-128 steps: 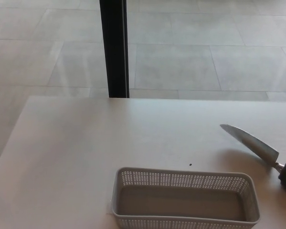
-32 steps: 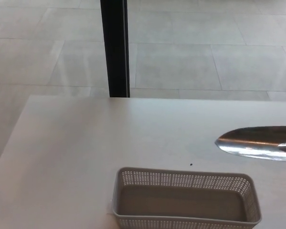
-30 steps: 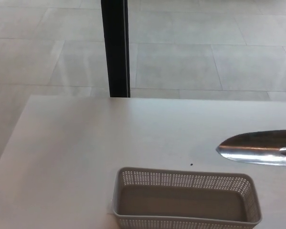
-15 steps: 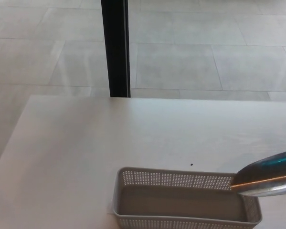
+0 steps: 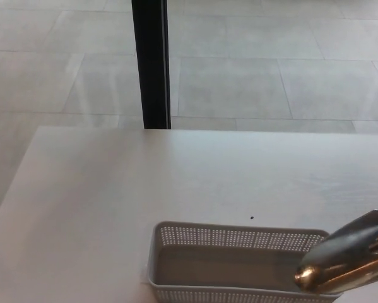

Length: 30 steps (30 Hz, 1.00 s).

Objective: A garden tool is kept on the righthand side and a container is kept on the lefthand side on a desk infront of the robot. the robot uses its right hand to pick up the garden tool and makes a scooping motion inside the container

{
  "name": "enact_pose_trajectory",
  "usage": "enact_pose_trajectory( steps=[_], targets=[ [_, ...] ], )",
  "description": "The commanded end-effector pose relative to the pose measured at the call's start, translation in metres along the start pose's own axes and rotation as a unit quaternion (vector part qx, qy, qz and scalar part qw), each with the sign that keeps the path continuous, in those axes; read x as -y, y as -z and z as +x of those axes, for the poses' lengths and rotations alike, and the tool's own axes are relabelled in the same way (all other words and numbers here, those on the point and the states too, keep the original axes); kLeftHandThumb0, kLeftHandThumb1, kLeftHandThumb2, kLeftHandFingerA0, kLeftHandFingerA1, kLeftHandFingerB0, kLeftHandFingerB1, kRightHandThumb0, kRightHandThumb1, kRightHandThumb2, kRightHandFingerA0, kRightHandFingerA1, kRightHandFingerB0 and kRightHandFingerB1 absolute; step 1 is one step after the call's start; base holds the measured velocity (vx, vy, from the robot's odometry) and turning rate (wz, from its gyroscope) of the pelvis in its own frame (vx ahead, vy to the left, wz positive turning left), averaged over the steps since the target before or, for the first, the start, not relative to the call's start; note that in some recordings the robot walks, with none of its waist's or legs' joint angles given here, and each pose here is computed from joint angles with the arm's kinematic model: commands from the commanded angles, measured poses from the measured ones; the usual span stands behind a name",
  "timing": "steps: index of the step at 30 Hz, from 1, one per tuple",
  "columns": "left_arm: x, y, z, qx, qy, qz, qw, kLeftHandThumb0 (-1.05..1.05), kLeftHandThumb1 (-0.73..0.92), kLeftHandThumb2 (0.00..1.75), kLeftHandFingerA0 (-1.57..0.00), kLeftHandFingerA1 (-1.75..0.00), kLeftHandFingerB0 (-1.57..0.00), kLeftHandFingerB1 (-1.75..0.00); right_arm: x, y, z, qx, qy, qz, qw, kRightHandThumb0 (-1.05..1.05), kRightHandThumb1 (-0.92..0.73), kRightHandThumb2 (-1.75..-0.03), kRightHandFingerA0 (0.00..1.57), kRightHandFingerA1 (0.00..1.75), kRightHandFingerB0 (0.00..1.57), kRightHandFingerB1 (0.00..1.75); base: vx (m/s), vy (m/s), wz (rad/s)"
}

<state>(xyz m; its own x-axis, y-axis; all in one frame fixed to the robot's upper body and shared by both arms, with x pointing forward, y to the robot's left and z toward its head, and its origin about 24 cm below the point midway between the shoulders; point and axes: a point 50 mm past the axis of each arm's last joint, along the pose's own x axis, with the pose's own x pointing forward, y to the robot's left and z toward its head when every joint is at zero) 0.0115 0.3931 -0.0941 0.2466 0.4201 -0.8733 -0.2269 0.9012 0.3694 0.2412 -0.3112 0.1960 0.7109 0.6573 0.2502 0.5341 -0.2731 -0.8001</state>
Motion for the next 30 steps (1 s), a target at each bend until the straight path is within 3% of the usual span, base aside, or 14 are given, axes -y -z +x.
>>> enact_pose_trajectory(
  steps=[1, 3, 6, 14, 18, 19, 20, 21, 23, 24, 25, 27, 29, 30],
  targets=[
    [-0.008, 0.0, -0.002, -0.002, -0.006, -0.004, 1.0, -1.01, -0.01, 1.12, -0.98, -1.25, -0.72, -1.03, 0.005, -0.009, 0.01, 0.028, -0.044, -0.02, 0.998, -0.31, -0.6, -0.66, 0.85, 1.7, 0.71, 1.31, 0.0, 0.0, 0.0],
    [-0.007, -0.002, -0.002, -0.001, -0.005, 0.006, 1.0, -0.87, -0.01, 1.1, -1.04, -1.2, -0.8, -1.03, 0.004, -0.015, 0.016, 0.014, -0.08, -0.021, 0.996, -0.33, -0.6, -0.59, 0.88, 1.72, 0.92, 0.81, 0.0, 0.0, 0.0],
    [-0.005, -0.002, -0.001, -0.002, -0.002, 0.015, 1.0, -0.84, -0.03, 1.09, -1.03, -1.2, -0.79, -1.02, 0.002, -0.019, 0.019, 0.009, -0.088, -0.019, 0.996, -0.32, -0.59, -0.62, 0.87, 1.64, 0.96, 0.69, 0.0, 0.0, 0.0],
    [-0.003, 0.001, -0.001, -0.005, 0.001, -0.021, 1.0, -0.79, -0.01, 1.03, -0.8, -1.15, -0.71, -1.02, -0.008, -0.031, 0.027, -0.016, -0.137, -0.052, 0.989, -0.34, -0.6, -0.61, 0.9, 1.7, 0.93, 1.06, 0.0, 0.0, 0.0],
    [-0.003, -0.001, -0.001, 0.001, 0.011, -0.029, 1.0, -0.86, -0.01, 1.09, -1.0, -1.26, -0.77, -1.06, -0.013, -0.029, 0.024, -0.035, -0.182, -0.07, 0.98, -0.32, -0.69, -0.68, 0.86, 1.75, 0.8, 1.36, 0.0, 0.0, 0.0],
    [-0.003, -0.001, -0.001, 0.004, 0.011, -0.028, 1.0, -0.91, -0.03, 1.0, -0.82, -1.17, -0.73, -1.05, -0.015, -0.029, 0.023, -0.035, -0.181, -0.071, 0.98, -0.3, -0.66, -0.66, 0.85, 1.75, 0.83, 1.31, 0.0, 0.0, 0.0],
    [-0.004, -0.002, -0.001, 0.006, 0.013, -0.028, 1.0, -0.86, 0.0, 1.08, -1.02, -1.28, -0.77, -1.07, -0.015, -0.029, 0.023, -0.037, -0.187, -0.069, 0.979, -0.3, -0.66, -0.67, 0.84, 1.75, 0.83, 1.29, 0.0, 0.0, 0.0],
    [-0.004, -0.003, -0.001, 0.008, 0.014, -0.026, 1.0, -0.87, 0.0, 1.08, -1.0, -1.25, -0.76, -1.05, -0.017, -0.03, 0.022, -0.04, -0.202, -0.068, 0.976, -0.37, -0.48, -0.93, 1.13, 1.3, 0.89, 1.05, 0.0, 0.0, 0.0],
    [-0.004, -0.004, -0.001, 0.006, 0.004, -0.01, 1.0, -0.74, -0.03, 1.04, -1.11, -1.18, -0.89, -1.03, -0.02, -0.032, 0.022, -0.044, -0.194, -0.057, 0.978, -0.32, -0.6, -0.61, 0.83, 1.73, 0.79, 1.38, 0.0, 0.0, 0.0],
    [-0.003, -0.005, 0.0, 0.006, 0.002, -0.013, 1.0, -0.84, -0.05, 1.05, -0.92, -1.12, -0.8, -1.02, -0.019, -0.034, 0.022, -0.045, -0.201, -0.058, 0.977, -0.41, -0.47, -0.93, 1.13, 1.32, 0.88, 1.12, 0.0, 0.0, 0.0],
    [-0.003, -0.005, 0.0, 0.006, 0.002, -0.014, 1.0, -0.84, -0.05, 1.05, -0.92, -1.12, -0.8, -1.02, -0.019, -0.035, 0.022, -0.045, -0.205, -0.059, 0.976, -0.41, -0.47, -0.93, 1.13, 1.32, 0.88, 1.12, 0.0, 0.0, 0.0],
    [-0.002, -0.006, 0.0, 0.006, 0.003, -0.006, 1.0, -0.8, -0.01, 1.1, -1.04, -1.21, -0.82, -1.04, -0.022, -0.041, 0.022, -0.048, -0.204, -0.043, 0.977, -0.28, -0.61, -0.71, 0.97, 1.75, 0.71, 1.4, 0.0, 0.0, 0.0],
    [0.0, -0.005, 0.001, 0.006, 0.005, -0.004, 1.0, -0.87, 0.0, 1.11, -1.03, -1.22, -0.81, -1.05, -0.028, -0.054, 0.024, -0.05, -0.242, -0.026, 0.969, -0.41, -0.72, -0.63, 0.83, 1.75, 0.78, 1.09, 0.0, 0.0, 0.0],
    [0.0, -0.004, 0.0, 0.007, 0.007, -0.005, 1.0, -0.82, 0.0, 1.12, -1.03, -1.23, -0.8, -1.06, -0.03, -0.058, 0.024, -0.052, -0.244, -0.022, 0.968, -0.47, -0.6, -1.01, 1.15, 1.34, 0.8, 1.08, 0.0, 0.0, 0.0]
  ],
)
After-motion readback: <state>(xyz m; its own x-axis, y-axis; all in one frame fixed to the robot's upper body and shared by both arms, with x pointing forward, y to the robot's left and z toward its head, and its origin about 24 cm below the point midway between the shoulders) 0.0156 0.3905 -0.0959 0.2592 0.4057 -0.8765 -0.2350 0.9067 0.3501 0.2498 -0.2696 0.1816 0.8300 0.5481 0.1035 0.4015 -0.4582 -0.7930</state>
